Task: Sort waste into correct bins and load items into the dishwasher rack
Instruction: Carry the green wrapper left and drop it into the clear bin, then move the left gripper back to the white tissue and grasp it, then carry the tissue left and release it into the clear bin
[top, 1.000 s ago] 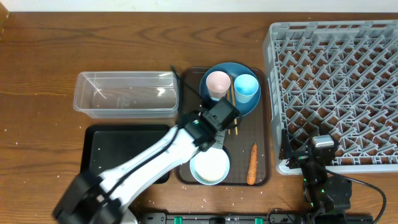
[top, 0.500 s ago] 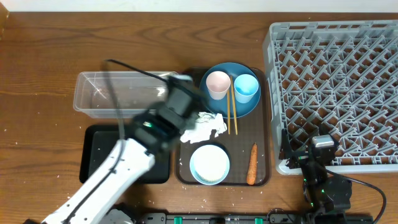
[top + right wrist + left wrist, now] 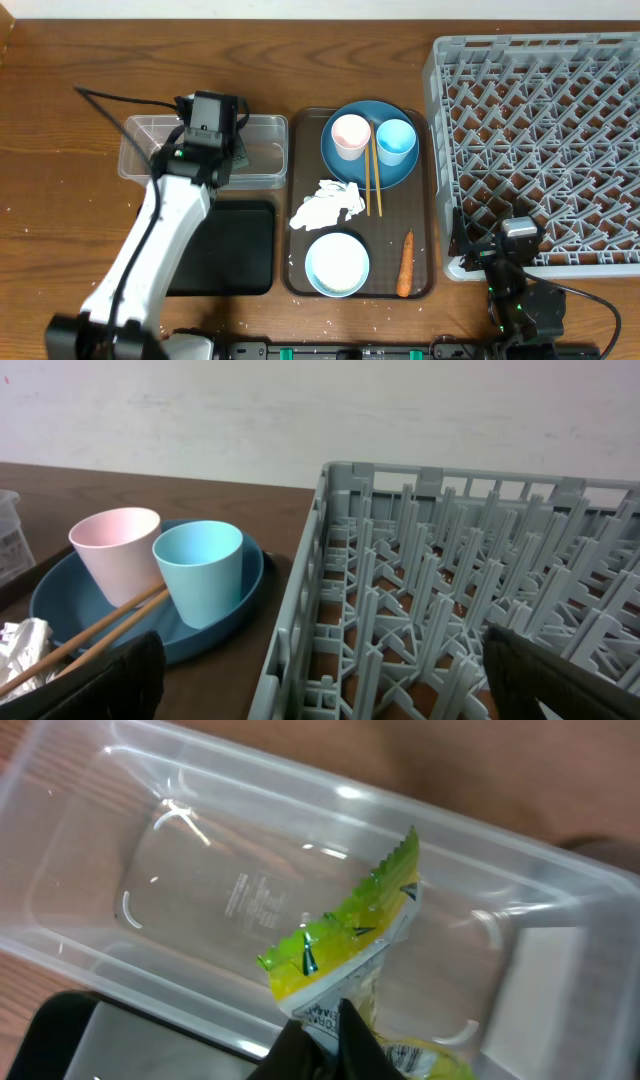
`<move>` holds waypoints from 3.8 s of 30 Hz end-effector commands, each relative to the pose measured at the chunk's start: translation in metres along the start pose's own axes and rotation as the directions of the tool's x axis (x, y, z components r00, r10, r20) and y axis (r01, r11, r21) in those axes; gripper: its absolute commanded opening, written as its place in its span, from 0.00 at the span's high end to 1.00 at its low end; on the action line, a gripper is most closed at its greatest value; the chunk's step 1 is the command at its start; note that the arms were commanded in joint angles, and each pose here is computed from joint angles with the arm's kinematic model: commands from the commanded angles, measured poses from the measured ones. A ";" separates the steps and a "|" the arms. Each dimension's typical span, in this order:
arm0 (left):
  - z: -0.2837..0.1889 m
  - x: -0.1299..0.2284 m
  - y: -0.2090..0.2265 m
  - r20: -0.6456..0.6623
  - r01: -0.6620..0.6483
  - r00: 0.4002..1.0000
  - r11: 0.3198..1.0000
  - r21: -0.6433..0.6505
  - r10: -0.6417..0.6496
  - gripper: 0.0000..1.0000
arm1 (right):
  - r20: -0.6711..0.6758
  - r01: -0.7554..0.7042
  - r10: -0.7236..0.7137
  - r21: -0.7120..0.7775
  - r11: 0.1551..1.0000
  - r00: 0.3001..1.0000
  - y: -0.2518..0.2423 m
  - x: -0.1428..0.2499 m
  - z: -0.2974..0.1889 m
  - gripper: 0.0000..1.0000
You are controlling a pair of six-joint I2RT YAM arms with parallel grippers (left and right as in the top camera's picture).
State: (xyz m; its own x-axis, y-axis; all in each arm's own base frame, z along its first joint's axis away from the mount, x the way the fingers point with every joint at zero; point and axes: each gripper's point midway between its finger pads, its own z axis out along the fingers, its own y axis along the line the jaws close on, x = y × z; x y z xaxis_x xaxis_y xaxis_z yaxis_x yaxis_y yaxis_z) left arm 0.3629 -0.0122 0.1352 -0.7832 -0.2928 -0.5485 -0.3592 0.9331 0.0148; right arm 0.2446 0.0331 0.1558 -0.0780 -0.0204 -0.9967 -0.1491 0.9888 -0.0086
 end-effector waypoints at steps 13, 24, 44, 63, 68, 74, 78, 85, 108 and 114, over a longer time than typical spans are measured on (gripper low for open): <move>-0.025 -0.012 -0.025 0.032 0.011 0.999 0.986 0.164 -0.016 0.42 | -0.007 0.011 -0.011 0.003 1.000 1.000 0.000 0.002 0.000 0.01; -0.097 0.077 -0.111 -0.042 -0.247 0.956 0.872 0.422 0.291 0.44 | -0.007 0.011 -0.011 0.003 1.000 1.000 0.000 0.002 0.000 0.01; -0.017 0.185 -0.160 -0.191 -0.562 0.752 0.765 0.315 0.631 0.42 | -0.007 0.011 -0.011 0.003 1.000 1.000 0.000 0.002 0.000 0.01; -0.021 0.178 -0.169 -0.126 -0.614 0.721 0.712 0.341 0.682 0.94 | -0.006 0.011 -0.011 0.003 1.000 1.000 0.000 0.002 0.000 0.01; -0.057 0.145 -0.170 -0.001 -0.594 0.774 0.725 0.349 0.634 0.94 | -0.007 0.011 -0.011 0.002 1.000 1.000 0.000 0.002 0.000 0.01; -0.093 0.093 -0.151 0.173 -0.570 0.822 0.785 0.242 0.543 0.94 | -0.007 0.011 -0.011 0.003 1.000 1.000 0.000 0.002 0.000 0.01; -0.109 0.052 -0.131 0.277 -0.500 0.850 0.851 0.162 0.447 0.93 | -0.006 0.011 -0.011 0.003 1.000 1.000 0.000 0.002 0.000 0.01; -0.088 0.001 -0.091 0.291 -0.332 0.910 0.939 0.086 0.295 0.91 | -0.006 0.011 -0.011 0.003 1.000 1.000 0.000 0.002 0.000 0.01; -0.037 -0.007 -0.074 0.134 -0.230 0.969 0.957 0.176 0.208 0.39 | -0.007 0.011 -0.011 0.003 1.000 1.000 0.000 0.002 0.000 0.01; -0.098 0.028 -0.124 0.135 -0.299 0.954 0.837 0.459 0.267 0.40 | -0.006 0.011 -0.011 0.003 1.000 1.000 0.000 0.002 0.000 0.01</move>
State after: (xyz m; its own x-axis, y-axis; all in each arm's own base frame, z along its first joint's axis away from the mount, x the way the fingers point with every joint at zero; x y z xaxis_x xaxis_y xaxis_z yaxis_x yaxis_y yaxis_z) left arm 0.3520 -0.1166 0.1791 -0.7724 -0.0254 -0.6346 0.0354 0.9959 -0.0830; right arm 0.2446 0.0331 0.1558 -0.0780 -0.0204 -0.9967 -0.1487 0.9888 -0.0086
